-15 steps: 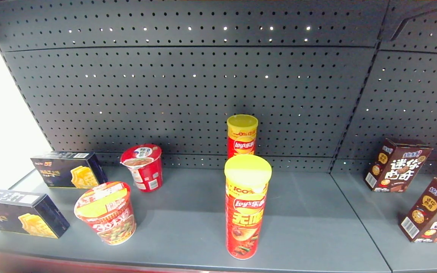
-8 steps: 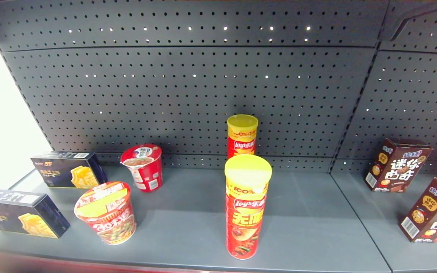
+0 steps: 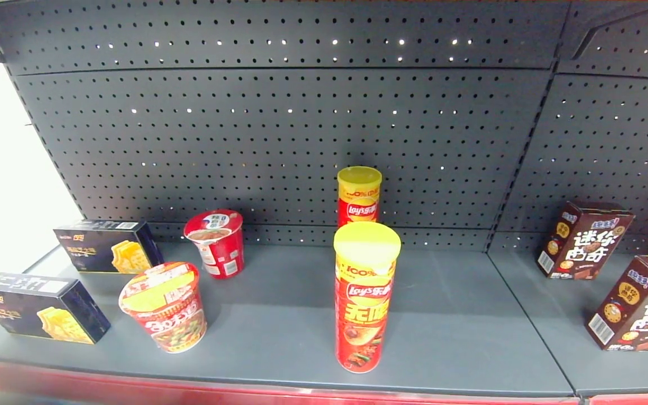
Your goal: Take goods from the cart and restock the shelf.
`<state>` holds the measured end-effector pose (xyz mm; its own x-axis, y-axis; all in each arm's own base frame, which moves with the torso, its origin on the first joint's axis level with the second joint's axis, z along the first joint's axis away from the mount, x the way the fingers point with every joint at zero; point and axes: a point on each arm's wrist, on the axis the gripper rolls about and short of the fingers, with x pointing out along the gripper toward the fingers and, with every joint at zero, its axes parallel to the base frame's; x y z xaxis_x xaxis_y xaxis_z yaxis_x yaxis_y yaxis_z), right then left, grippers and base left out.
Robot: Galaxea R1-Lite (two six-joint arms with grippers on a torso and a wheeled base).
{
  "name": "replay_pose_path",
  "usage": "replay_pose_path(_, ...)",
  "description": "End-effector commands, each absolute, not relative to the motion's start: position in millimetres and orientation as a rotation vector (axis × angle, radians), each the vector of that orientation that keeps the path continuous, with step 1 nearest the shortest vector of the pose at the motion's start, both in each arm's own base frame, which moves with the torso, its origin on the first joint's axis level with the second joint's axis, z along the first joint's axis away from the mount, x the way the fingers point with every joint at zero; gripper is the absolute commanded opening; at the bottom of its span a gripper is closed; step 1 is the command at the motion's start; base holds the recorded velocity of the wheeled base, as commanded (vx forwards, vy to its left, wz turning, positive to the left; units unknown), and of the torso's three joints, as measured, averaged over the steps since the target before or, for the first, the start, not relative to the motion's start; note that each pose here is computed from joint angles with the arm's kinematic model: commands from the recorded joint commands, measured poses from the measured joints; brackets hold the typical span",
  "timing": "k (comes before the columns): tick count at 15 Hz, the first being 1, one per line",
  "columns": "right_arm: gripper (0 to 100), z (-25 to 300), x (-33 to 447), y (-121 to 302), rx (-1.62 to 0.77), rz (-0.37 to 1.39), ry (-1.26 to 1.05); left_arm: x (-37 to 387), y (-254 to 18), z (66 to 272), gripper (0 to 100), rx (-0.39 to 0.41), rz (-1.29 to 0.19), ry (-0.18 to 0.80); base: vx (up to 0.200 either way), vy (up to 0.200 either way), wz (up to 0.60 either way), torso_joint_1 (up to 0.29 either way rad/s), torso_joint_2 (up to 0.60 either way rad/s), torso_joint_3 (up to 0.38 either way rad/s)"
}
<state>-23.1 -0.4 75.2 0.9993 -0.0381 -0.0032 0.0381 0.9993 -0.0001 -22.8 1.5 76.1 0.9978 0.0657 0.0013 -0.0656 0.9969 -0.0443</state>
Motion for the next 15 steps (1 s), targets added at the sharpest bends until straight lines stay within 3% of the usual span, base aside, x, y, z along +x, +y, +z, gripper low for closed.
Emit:
replay_pose_path(1,100,75.3,-22.9,-0.4,0.0,-0.038,0.005,-22.7,1.6,76.1,100,-0.046,0.066,-0.002,0.0,0.0,0.0,0.0,0.0,0.0)
replay_pose_path(6,100,75.3,-22.9,-0.4,0.0,-0.038,0.005,-22.7,1.6,76.1,100,-0.046,0.071,-0.002,0.0,0.0,0.0,0.0,0.0,0.0)
replay_pose_path(9,100,75.3,-22.9,-0.4,0.0,-0.038,0.005,-22.7,1.5,76.1,100,-0.046,0.067,-0.002,-0.2,0.0,0.0,0.012,0.0,-0.001)
replay_pose_path(15,100,75.3,-22.9,-0.4,0.0,-0.038,0.005,-22.7,1.5,76.1,100,-0.046,0.067,-0.002,0.0,0.0,0.0,0.0,0.0,0.0)
